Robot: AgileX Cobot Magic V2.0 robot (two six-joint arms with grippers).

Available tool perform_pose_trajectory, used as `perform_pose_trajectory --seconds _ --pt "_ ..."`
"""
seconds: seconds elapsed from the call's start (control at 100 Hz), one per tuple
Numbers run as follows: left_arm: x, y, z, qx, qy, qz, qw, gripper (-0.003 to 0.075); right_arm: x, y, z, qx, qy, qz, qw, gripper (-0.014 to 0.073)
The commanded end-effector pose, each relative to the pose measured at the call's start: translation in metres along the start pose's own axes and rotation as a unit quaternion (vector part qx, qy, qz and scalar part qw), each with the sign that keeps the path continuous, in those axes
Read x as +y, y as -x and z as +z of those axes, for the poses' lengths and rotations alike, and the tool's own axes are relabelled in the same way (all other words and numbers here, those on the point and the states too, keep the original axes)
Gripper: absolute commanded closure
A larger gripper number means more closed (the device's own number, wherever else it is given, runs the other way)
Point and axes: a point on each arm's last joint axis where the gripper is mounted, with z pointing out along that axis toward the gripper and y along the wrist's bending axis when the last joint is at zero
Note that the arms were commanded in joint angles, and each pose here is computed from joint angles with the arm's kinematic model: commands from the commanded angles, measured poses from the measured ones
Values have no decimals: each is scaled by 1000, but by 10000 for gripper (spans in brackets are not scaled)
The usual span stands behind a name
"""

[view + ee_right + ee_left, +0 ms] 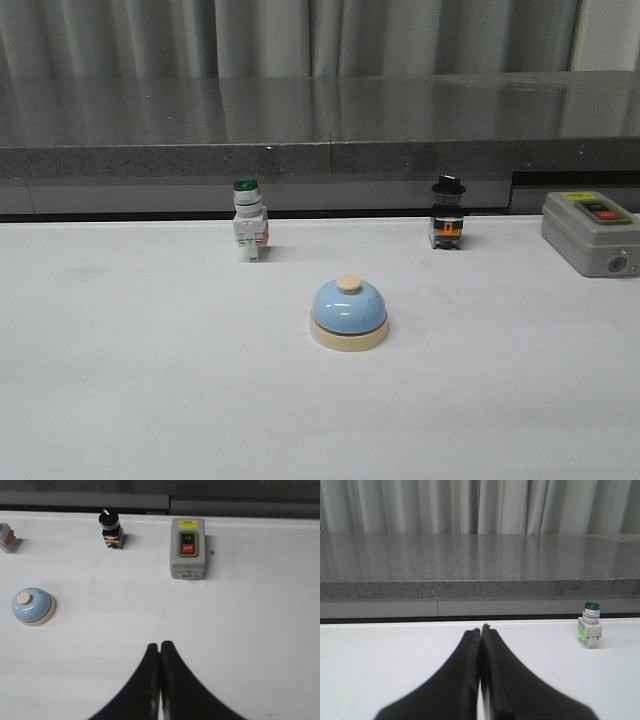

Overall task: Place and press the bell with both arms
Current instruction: 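Lower the closed right gripper tips onto the bell's cream plunger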

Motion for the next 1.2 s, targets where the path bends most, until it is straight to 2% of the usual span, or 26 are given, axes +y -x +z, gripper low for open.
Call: perform_pose_trajectory --seconds 0.0,0.14,0.41,0.9,1.19 --pt "0 -5 -1 -37 -5 -4 999 741 4 19 10 -22 20 23 999 655" --pt "0 -5 -1 -37 -5 -4 999 741 13 24 46 21 49 31 998 655" --pt "0 -5 -1 -37 -5 -4 999 741 55 30 113 113 101 -25 988 655" --pt "0 -5 -1 -37 -5 -4 999 741 151 44 199 167 168 -107 966 655" --pt "0 -5 -1 -37 -5 -4 999 741 177 46 233 183 175 -119 960 655"
